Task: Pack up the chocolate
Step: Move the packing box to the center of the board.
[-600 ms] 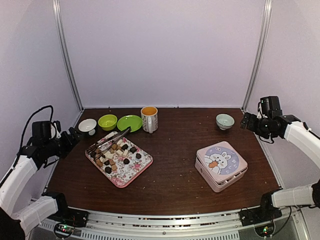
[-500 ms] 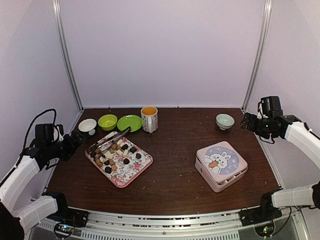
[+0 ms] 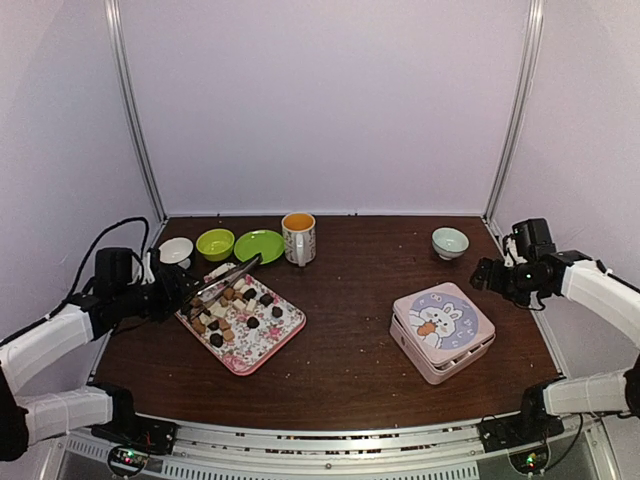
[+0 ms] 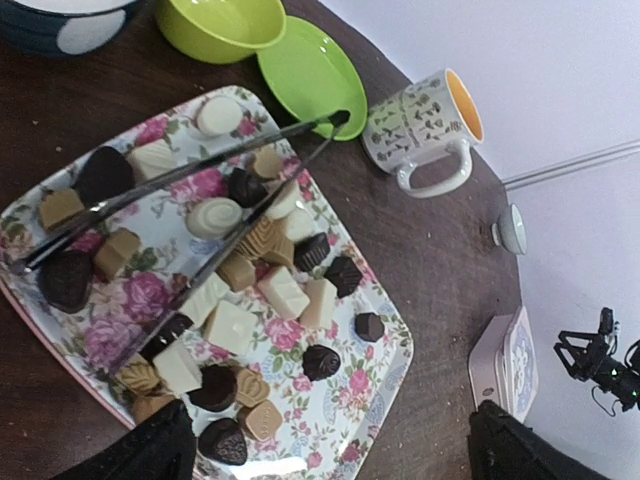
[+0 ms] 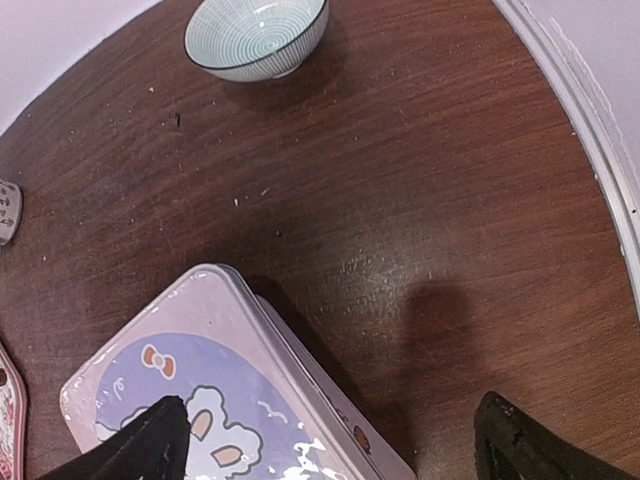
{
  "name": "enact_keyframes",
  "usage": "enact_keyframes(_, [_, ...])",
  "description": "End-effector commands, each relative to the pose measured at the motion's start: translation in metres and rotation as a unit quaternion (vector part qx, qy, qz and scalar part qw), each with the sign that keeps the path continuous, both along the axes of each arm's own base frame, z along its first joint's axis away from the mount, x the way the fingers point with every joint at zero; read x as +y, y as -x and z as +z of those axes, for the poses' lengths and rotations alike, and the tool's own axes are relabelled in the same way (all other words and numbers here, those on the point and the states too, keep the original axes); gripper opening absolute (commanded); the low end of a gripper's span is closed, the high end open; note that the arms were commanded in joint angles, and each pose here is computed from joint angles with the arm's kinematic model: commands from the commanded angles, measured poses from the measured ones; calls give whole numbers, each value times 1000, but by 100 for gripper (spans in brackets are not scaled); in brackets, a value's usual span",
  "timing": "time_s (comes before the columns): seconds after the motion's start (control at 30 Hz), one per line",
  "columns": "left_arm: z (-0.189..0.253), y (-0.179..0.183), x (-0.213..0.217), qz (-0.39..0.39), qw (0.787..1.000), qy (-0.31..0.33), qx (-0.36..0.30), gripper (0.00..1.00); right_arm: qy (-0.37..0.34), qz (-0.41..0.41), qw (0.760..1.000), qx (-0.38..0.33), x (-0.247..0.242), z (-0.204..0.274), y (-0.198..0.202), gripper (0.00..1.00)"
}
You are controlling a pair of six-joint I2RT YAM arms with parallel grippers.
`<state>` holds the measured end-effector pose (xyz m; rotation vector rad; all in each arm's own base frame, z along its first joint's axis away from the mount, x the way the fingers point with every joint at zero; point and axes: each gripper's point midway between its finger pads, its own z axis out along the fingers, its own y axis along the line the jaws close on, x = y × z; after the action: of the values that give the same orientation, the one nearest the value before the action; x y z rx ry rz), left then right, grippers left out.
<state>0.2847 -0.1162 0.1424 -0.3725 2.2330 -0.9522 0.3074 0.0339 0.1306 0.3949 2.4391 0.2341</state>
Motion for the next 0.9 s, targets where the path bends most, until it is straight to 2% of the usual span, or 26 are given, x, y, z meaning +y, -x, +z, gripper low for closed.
enact_keyframes(0.0, [20,-6,-36,-41,998,17,-43,98,-9,18,999,37,5,-23,14,100])
enact_keyframes(0.13, [25,1,-73,-86,995,11,-48,98,-22,20,998,56,9,-39,27,100])
enact_keyframes(0.4, [22,21,-134,-167,985,5,-41,98,-115,52,989,82,42,-64,43,100])
enact_keyframes(0.73, [8,33,-198,-233,972,10,-24,98,-186,93,976,66,93,-57,66,100])
enact_keyframes(0.87, [6,38,-226,-256,966,10,-25,94,-200,122,971,54,120,-44,74,100])
